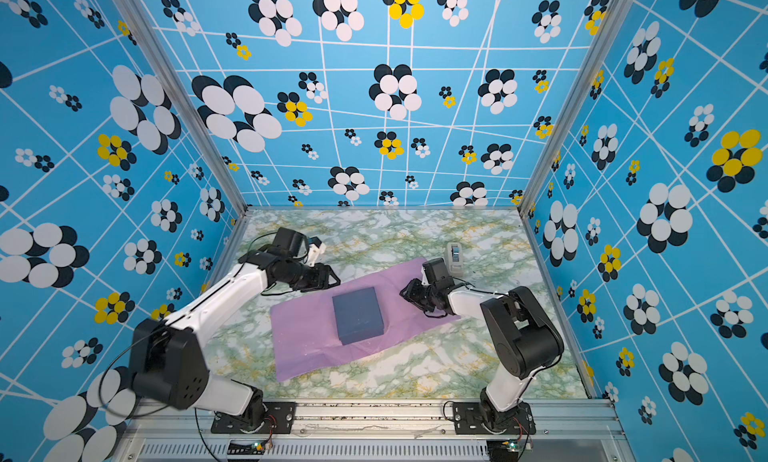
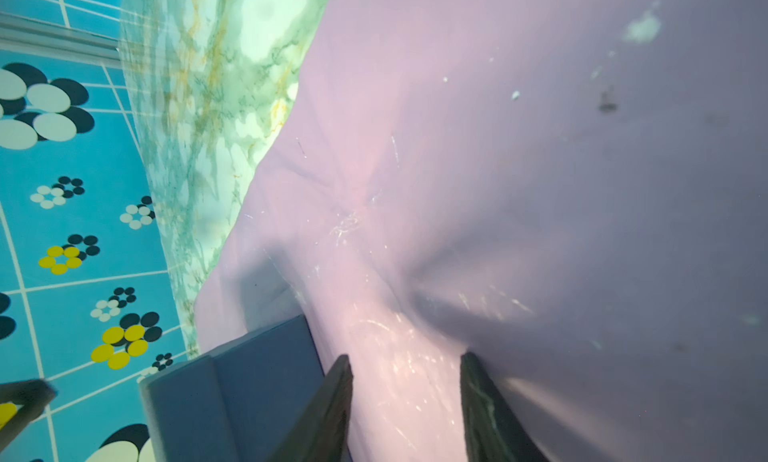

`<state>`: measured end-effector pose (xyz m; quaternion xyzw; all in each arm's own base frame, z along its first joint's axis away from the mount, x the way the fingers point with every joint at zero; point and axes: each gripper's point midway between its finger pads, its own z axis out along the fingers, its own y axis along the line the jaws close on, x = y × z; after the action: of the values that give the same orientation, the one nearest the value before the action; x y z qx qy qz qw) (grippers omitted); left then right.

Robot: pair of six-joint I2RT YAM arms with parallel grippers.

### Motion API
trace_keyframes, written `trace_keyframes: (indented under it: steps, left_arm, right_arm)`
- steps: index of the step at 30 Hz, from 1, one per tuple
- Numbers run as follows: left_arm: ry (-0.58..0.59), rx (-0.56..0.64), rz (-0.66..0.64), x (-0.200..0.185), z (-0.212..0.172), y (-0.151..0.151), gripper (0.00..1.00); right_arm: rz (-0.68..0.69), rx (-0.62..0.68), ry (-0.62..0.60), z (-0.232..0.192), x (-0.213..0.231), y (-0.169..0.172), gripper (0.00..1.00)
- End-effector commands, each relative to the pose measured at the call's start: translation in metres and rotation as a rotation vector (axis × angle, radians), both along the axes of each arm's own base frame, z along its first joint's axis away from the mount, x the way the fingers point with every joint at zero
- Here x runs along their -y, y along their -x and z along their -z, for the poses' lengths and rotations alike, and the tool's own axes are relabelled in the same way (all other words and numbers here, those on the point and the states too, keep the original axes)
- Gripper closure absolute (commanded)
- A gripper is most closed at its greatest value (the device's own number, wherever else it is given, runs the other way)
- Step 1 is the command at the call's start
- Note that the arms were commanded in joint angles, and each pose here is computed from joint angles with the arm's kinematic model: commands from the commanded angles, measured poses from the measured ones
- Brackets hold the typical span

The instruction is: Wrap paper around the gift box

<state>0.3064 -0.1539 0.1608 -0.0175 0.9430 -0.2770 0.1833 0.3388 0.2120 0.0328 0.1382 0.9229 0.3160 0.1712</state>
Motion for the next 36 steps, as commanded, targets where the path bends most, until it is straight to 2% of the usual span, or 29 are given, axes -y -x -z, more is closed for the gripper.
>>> trace_keyframes:
  steps: [1,4,10,17,22,30,36]
  left_arm:
    - [-0.05,-0.214,-0.384,-0.053,0.023,0.047,0.37]
    - [-0.03,-0.305,-0.554,-0.075,0.03,0.087,0.35]
    - [-0.056,-0.479,-0.763,-0.097,0.055,0.152,0.34]
    - [-0.055,-0.594,-0.908,-0.107,0.082,0.191,0.25]
    - [-0.005,-0.677,-0.901,-0.096,0.112,0.199,0.24]
    - [0.086,-0.701,-0.881,-0.081,0.131,0.191,0.29]
    - [-0.046,-0.638,-0.842,-0.098,0.129,0.181,0.22]
  right_arm:
    - [-0.014,-0.007,0.034,-0.003,0.006,0.006,0.49]
    - [-0.04,0.009,0.015,-0.013,0.0,0.004,0.45]
    - [-0.068,0.011,0.005,-0.016,-0.003,0.006,0.43]
    - [-0.081,-0.001,-0.001,-0.01,-0.004,0.011,0.42]
    - [-0.081,-0.008,-0.001,-0.006,-0.003,0.014,0.41]
    - [-0.084,-0.008,-0.004,-0.007,-0.003,0.016,0.41]
    - [-0.079,0.001,0.021,-0.009,0.001,0.014,0.41]
